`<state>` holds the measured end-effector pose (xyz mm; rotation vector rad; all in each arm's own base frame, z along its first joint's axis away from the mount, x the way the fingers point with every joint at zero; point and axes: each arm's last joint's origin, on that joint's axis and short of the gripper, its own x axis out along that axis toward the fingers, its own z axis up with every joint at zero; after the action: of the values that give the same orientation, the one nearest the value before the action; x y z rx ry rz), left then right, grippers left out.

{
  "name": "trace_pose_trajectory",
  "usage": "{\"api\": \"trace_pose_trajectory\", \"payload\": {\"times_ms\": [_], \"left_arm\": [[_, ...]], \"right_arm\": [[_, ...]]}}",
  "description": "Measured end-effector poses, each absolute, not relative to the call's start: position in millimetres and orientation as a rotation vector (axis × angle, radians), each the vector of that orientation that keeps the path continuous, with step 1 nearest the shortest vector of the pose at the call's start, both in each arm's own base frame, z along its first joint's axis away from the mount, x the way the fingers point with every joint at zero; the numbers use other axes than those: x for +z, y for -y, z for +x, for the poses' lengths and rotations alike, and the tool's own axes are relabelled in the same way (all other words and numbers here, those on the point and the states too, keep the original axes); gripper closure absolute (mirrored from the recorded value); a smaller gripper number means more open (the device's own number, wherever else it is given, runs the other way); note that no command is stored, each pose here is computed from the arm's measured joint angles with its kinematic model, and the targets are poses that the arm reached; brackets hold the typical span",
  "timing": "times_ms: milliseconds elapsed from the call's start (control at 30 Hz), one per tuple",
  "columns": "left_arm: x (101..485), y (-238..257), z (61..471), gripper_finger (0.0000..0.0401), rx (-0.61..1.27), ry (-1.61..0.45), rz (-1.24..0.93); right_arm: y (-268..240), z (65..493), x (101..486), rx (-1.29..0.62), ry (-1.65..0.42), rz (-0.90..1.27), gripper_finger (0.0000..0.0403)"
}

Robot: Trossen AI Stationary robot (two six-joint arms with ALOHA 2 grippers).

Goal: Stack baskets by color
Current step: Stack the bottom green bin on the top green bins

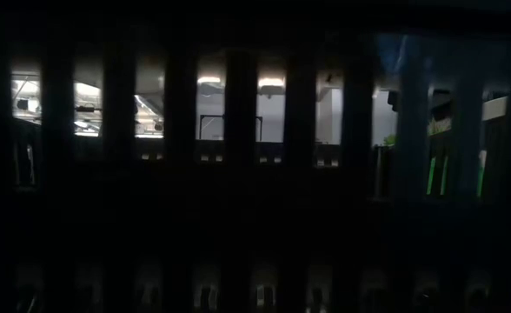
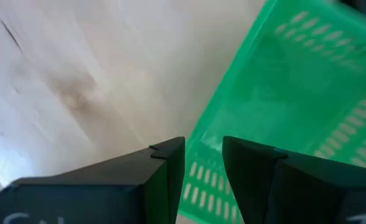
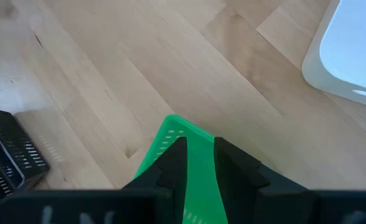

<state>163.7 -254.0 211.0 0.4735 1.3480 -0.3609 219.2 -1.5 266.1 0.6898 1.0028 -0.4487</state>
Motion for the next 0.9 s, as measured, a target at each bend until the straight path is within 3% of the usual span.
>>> {"api": "trace_pose_trajectory", "payload": {"times_ms": [900], "left_arm": [[173.1, 244.1, 157.5, 0.0302, -0.411, -1.334, 0.527]], "right_arm": [[1.3, 219.2, 266.2, -0.445, -1.004, 0.697, 0.0324]]}}
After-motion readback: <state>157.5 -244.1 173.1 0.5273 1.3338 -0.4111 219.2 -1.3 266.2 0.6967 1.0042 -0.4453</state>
